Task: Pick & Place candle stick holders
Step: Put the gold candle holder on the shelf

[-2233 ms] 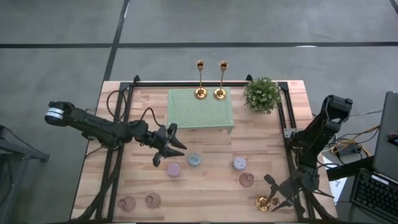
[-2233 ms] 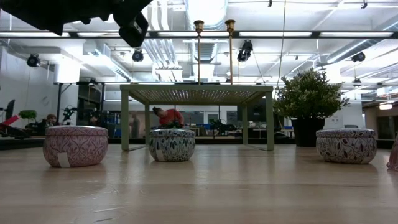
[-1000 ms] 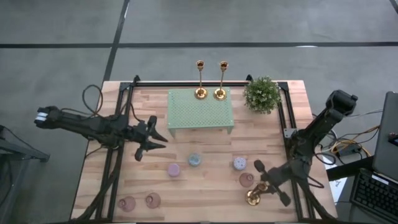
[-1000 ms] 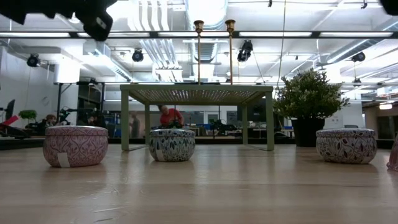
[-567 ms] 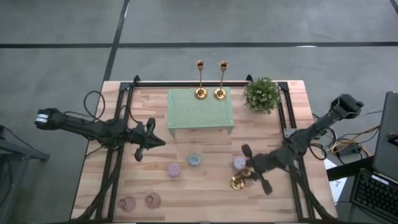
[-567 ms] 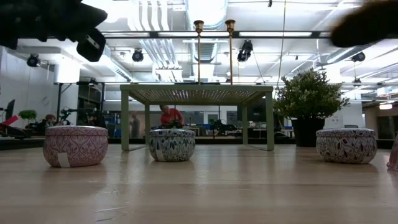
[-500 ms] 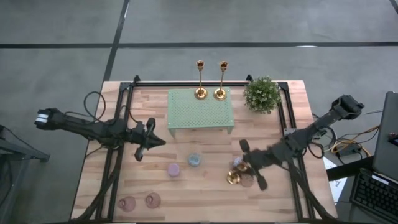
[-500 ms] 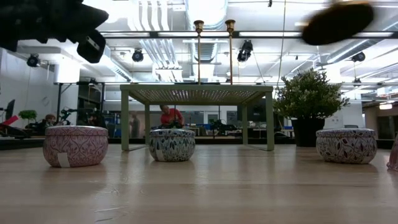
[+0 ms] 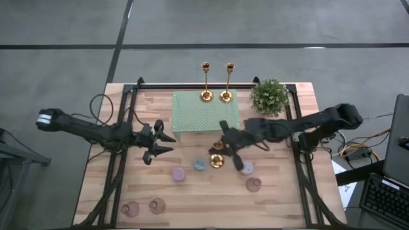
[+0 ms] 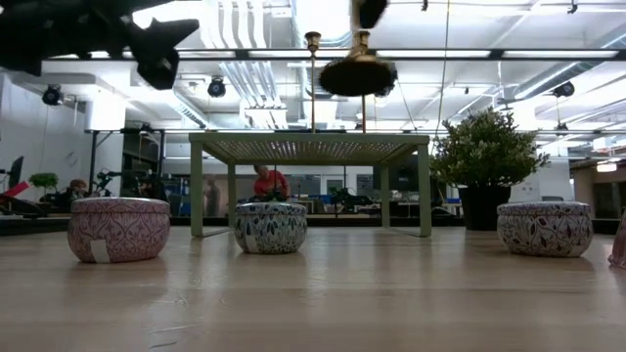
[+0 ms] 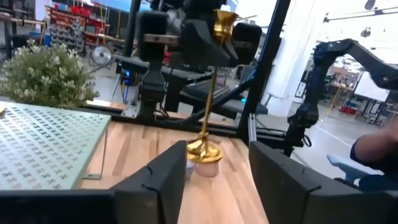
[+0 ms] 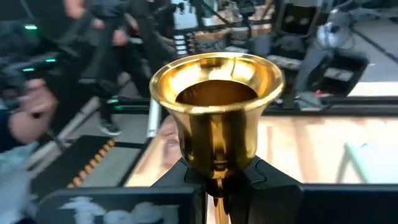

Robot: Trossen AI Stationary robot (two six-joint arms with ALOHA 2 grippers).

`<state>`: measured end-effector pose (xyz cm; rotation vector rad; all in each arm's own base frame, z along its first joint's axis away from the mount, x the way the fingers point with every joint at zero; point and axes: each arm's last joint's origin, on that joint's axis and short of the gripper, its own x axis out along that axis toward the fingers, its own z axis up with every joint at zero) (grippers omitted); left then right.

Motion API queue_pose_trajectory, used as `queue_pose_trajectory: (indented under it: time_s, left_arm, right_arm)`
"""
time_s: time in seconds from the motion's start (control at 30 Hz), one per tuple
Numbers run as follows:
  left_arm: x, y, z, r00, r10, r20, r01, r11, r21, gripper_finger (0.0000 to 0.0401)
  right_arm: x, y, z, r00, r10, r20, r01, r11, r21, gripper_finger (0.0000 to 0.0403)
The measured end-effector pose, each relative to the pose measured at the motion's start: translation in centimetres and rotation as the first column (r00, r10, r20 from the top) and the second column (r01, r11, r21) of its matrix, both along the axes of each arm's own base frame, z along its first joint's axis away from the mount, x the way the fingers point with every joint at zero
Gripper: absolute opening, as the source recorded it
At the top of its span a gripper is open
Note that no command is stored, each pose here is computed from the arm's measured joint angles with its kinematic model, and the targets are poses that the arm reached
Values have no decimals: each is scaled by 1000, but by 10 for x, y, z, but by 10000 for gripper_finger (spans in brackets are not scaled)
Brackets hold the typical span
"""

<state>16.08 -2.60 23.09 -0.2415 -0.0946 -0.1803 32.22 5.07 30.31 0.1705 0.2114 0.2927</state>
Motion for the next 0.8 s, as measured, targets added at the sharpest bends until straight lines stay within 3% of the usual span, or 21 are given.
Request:
queue_pose_trajectory:
  time_s: [0.17, 0.4, 0.8]
  left_arm:
    - [13, -2, 5, 1000, 2, -12, -2, 1000, 19, 186]
    - [32, -5, 11, 999, 13, -38, -11, 999, 51, 186]
    - [56, -7, 24, 996, 84, -26, -81, 993, 88, 186]
  right_arm:
    - [32, -14, 3, 999, -30, -30, 29, 999, -23, 20]
    - [62, -25, 17, 999, -31, 28, 32, 999, -43, 21]
    - [82, -26, 21, 998, -32, 61, 36, 998, -56, 21]
